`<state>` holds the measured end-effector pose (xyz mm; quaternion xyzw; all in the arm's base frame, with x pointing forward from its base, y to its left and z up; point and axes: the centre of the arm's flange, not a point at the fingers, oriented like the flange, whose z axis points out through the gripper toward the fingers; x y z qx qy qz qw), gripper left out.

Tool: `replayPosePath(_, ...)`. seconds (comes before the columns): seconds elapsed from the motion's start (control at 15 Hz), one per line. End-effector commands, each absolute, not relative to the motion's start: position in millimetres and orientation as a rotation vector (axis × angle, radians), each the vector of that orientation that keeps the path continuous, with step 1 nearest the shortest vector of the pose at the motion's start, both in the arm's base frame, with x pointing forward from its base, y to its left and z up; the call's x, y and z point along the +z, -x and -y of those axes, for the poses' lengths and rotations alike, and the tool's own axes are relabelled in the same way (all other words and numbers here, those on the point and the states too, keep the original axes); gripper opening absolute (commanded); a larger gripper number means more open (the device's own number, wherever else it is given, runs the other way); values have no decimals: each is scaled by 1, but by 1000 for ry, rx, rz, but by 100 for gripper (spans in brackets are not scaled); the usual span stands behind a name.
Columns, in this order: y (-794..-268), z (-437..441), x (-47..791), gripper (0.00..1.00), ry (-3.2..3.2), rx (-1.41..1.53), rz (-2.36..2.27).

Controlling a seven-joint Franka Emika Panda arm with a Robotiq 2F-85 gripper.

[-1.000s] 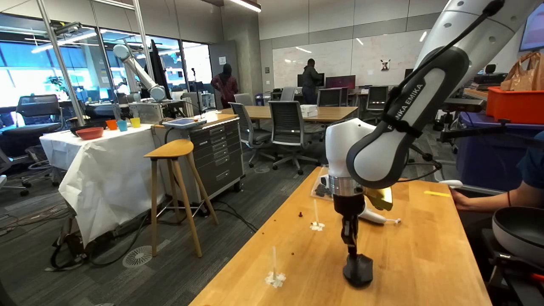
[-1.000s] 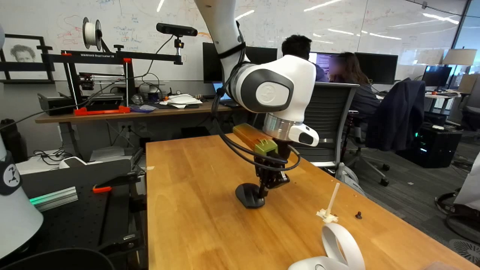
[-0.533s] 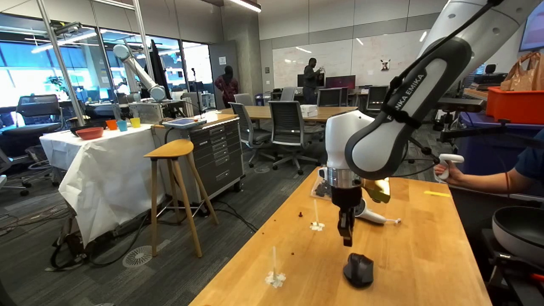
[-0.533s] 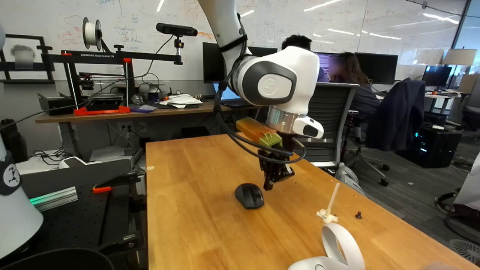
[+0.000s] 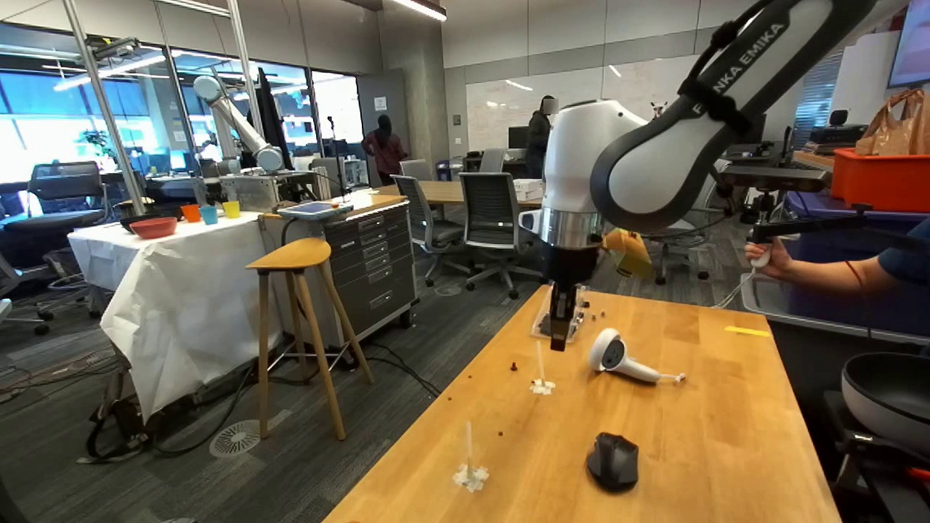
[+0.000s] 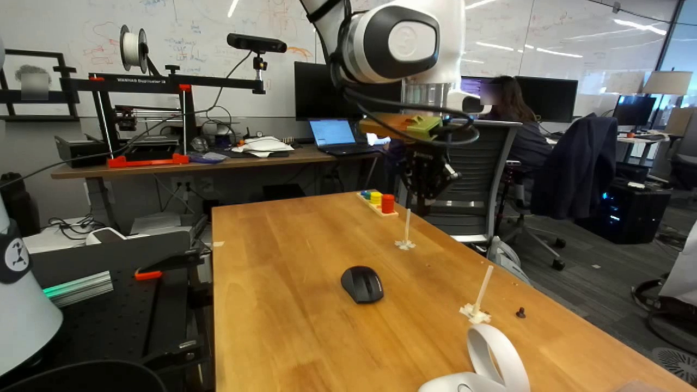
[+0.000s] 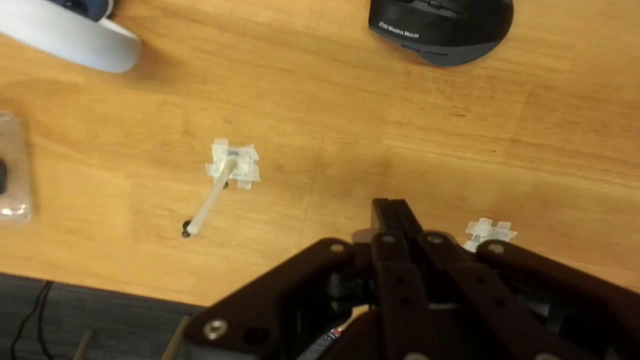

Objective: Nudge the computer mouse to the left

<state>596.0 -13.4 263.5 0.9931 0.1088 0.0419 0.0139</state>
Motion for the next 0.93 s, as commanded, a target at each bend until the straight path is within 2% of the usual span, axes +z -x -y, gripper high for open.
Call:
replayPosePath(0.0, -600, 10, 321, 5, -3021, 169, -460)
replayPosePath(0.73, -572, 27, 442, 6, -2949, 271, -598)
replayPosePath(0.87, -569, 28, 451, 31, -2967, 249, -620)
